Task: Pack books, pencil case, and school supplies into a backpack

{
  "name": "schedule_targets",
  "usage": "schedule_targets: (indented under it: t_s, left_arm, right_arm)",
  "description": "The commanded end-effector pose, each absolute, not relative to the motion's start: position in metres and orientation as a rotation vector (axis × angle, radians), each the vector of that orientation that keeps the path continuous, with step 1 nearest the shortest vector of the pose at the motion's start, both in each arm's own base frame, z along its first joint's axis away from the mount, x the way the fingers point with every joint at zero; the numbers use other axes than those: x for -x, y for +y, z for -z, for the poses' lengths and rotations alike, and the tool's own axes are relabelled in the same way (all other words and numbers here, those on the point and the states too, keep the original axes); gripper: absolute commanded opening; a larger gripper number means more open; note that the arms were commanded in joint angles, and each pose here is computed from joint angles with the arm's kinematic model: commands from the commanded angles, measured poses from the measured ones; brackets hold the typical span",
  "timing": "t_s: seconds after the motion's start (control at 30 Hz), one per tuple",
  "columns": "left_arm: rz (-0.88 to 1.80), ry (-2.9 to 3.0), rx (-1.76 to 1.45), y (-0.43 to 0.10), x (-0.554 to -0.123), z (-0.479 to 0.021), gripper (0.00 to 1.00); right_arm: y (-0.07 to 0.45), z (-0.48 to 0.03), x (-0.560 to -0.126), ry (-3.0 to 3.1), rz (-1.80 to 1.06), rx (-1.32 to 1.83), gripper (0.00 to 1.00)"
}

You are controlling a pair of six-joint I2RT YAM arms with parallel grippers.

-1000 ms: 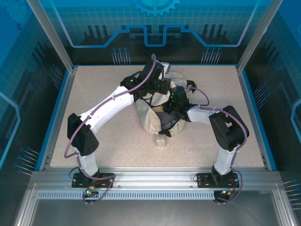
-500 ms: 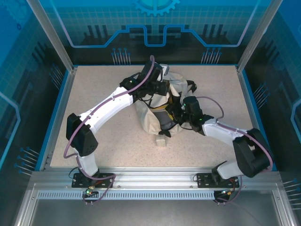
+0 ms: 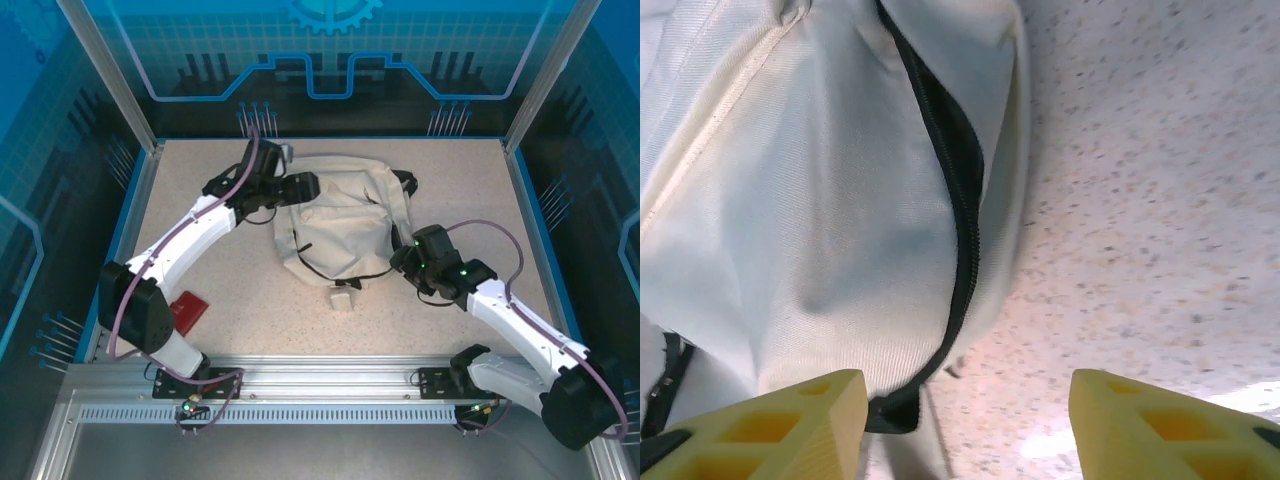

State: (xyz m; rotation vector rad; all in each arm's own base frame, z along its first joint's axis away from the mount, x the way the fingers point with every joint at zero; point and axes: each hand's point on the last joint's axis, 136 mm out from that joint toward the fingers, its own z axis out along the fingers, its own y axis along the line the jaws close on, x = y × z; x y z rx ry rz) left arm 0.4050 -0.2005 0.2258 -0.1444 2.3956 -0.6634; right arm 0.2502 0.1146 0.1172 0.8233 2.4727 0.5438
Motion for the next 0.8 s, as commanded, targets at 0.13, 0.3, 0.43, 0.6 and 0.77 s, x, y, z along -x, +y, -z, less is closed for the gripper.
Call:
schedule_targets:
  t_s: [0.13, 0.3, 0.43, 0.6, 0.77]
  left_arm:
    - [0.696, 2.516, 0.343, -0.166, -0.387, -0.165, 0.75]
    - [0.770, 2.592, 0.405, -0.165, -0.378, -0.132, 0.69]
    - [0.821, 2.621, 0.463, -0.163, -0.377, -0.118, 0.67]
    - [0.758, 2.602, 0.601, -0.136, -0.374, -0.107, 0.67]
    - [0.741, 2.595, 0.665, -0.122, -0.364, -0.099, 0.71]
  right_arm:
    - [0.123, -0.154, -0.256, 2.494, -0.542, -0.588, 0.62]
    - [0.177, -0.178, -0.272, 2.573, -0.579, -0.310, 0.62]
    - [0.232, -0.174, -0.280, 2.653, -0.624, -0.152, 0.59]
    - [0.294, -0.158, -0.293, 2.737, -0.617, -0.141, 0.53]
    - [0.332, -0.128, -0.305, 2.757, -0.782, -0.430, 0.51]
